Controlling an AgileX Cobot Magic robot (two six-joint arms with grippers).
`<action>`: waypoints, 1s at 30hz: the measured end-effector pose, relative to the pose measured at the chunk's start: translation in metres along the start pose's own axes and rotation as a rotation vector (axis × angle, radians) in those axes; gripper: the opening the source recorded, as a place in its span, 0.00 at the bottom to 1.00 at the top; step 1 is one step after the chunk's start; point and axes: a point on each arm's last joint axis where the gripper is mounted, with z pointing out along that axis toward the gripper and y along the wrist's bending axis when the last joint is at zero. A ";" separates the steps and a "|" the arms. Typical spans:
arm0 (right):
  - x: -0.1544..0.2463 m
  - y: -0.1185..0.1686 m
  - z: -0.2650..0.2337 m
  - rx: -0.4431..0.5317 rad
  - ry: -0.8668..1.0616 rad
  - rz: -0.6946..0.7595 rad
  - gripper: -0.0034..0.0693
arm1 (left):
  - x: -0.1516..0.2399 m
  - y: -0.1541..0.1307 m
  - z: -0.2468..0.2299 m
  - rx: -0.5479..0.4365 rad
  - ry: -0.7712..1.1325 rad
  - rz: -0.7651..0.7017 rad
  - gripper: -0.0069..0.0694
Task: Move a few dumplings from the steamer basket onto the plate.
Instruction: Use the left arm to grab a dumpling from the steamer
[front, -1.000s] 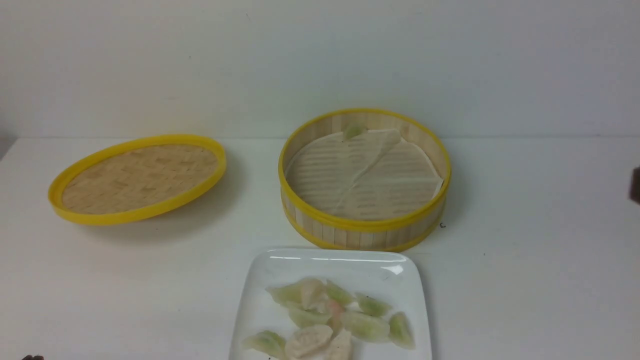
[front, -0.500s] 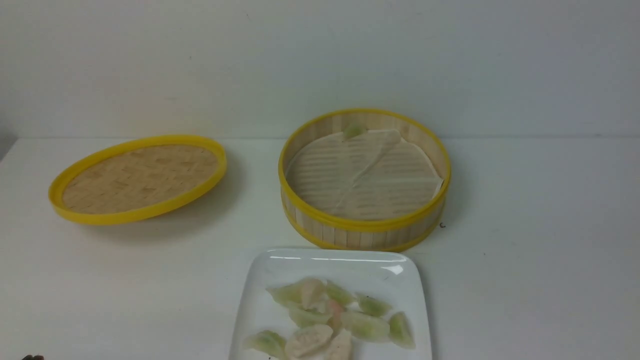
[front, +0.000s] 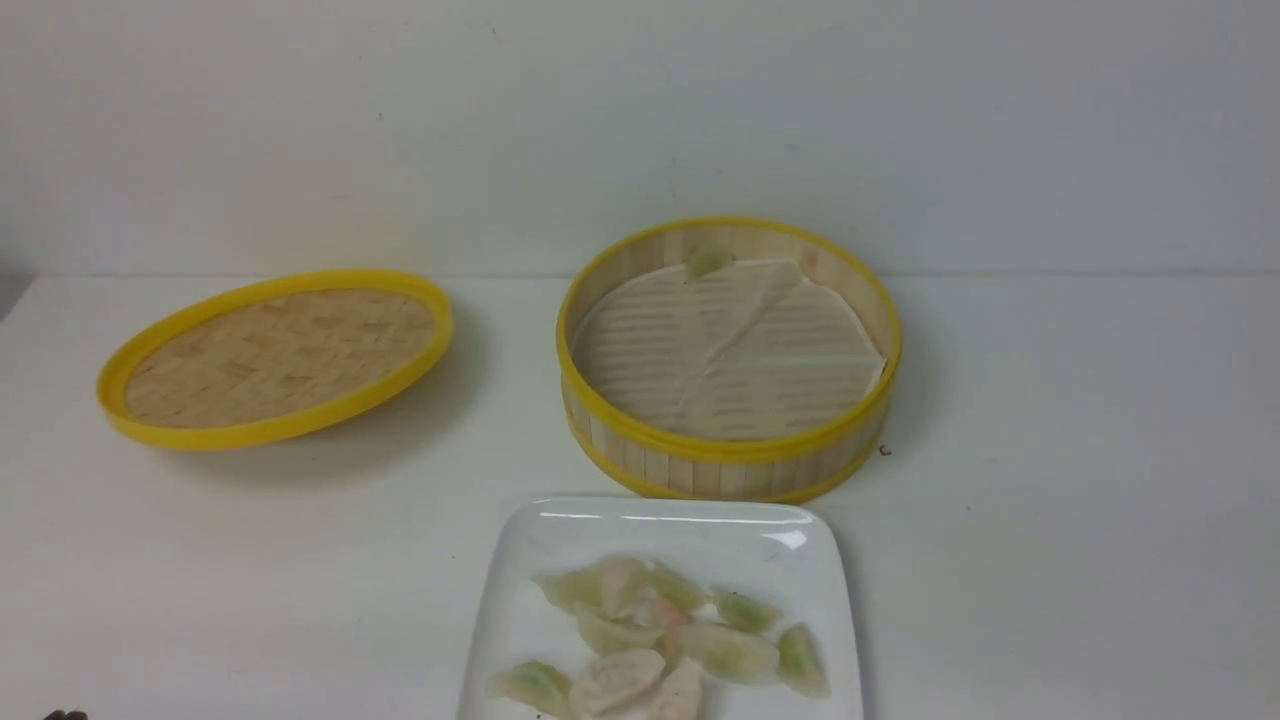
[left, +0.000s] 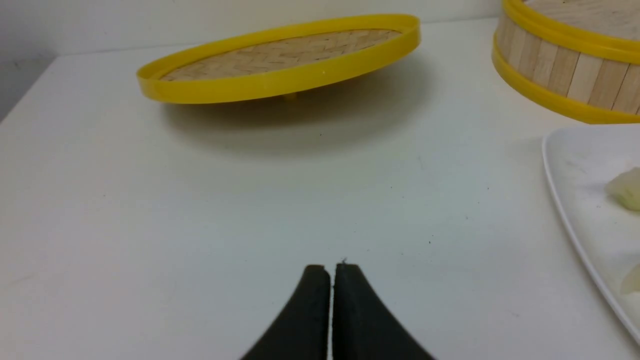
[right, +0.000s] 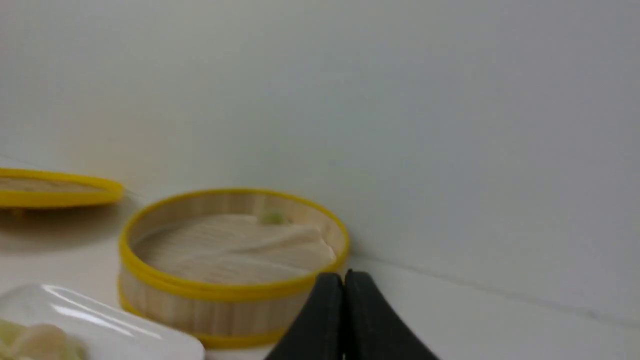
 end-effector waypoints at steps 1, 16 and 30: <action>0.013 -0.002 0.002 0.048 0.050 0.014 0.03 | 0.000 0.000 0.000 0.000 0.000 0.000 0.08; 0.056 -0.007 0.005 0.198 0.227 0.072 0.03 | 0.000 0.000 0.000 0.000 0.000 0.000 0.08; 0.056 -0.007 0.005 0.198 0.227 0.072 0.03 | 0.000 0.000 0.000 0.000 0.000 0.000 0.08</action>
